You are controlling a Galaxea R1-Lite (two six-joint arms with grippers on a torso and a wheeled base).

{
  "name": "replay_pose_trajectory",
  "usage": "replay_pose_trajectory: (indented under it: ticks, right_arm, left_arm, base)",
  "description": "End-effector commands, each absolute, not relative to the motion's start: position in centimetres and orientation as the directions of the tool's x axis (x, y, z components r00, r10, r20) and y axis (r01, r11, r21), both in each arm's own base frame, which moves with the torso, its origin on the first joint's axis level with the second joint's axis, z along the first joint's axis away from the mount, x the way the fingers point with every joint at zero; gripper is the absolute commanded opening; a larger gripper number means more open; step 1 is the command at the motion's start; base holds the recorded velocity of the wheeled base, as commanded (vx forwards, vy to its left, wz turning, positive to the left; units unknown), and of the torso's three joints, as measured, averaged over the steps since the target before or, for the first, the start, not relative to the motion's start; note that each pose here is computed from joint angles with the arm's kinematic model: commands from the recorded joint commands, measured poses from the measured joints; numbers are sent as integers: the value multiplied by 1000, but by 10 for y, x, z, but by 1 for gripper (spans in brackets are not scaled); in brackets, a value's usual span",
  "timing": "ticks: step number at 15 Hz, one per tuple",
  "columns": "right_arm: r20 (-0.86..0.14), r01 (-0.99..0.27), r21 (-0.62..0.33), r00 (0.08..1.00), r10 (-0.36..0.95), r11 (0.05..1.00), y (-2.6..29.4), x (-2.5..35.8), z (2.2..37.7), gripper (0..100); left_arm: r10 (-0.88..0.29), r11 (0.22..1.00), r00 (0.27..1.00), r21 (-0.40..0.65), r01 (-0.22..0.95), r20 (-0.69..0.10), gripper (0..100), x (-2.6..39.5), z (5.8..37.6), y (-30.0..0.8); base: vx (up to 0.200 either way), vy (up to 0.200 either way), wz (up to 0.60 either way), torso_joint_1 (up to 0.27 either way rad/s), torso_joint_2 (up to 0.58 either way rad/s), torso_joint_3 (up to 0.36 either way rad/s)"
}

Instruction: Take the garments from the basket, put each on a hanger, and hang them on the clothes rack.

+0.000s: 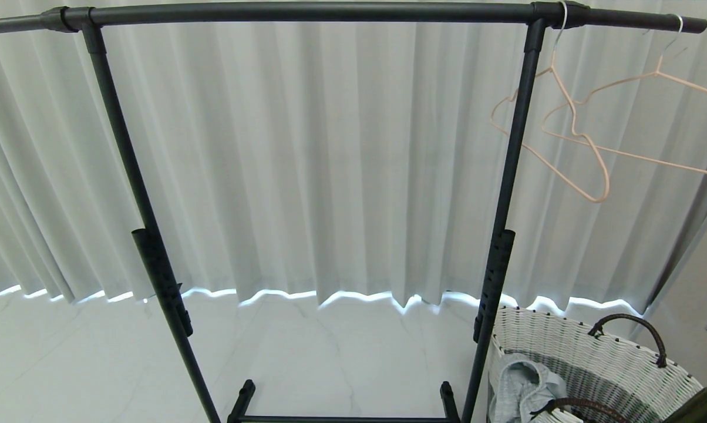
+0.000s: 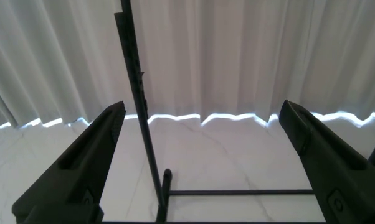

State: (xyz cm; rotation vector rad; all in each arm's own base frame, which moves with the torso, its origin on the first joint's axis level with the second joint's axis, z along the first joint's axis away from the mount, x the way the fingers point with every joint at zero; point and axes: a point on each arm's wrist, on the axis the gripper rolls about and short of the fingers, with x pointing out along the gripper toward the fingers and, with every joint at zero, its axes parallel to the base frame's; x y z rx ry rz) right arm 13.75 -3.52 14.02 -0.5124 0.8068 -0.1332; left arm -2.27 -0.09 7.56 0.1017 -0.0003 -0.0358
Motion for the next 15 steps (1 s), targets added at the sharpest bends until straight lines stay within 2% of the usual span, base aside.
replay_pose_trajectory:
  ticks: [1, 4, 7, 15]
  right_arm:
    - [-476, 36, -487, 827, -300, 873, -21, 94, 209, 0]
    - [-443, 32, -472, 856, -268, 881, -14, 74, 231, 0]
    - [-376, 18, -478, 899, -223, 878, -9, 65, 248, 0]
    - [-339, -10, -480, 924, -175, 877, -5, 62, 256, 0]
  left_arm:
    - [-35, 994, 999, 106, 35, -2, 100, -23, 76, -1]
    - [-37, 994, 999, 106, 37, -3, 100, -23, 76, -1]
    - [-37, 994, 999, 106, 37, 0, 100, -23, 76, -1]
    - [-37, 994, 999, 103, 37, -2, 100, -23, 76, -1]
  base:
    - [0, 0, 0, 0, 0, 0]
    - [0, 0, 0, 0, 0, 0]
    - [-200, 0, 0, -1, -1, 2]
    - [-200, 0, 0, 2, 4, 4]
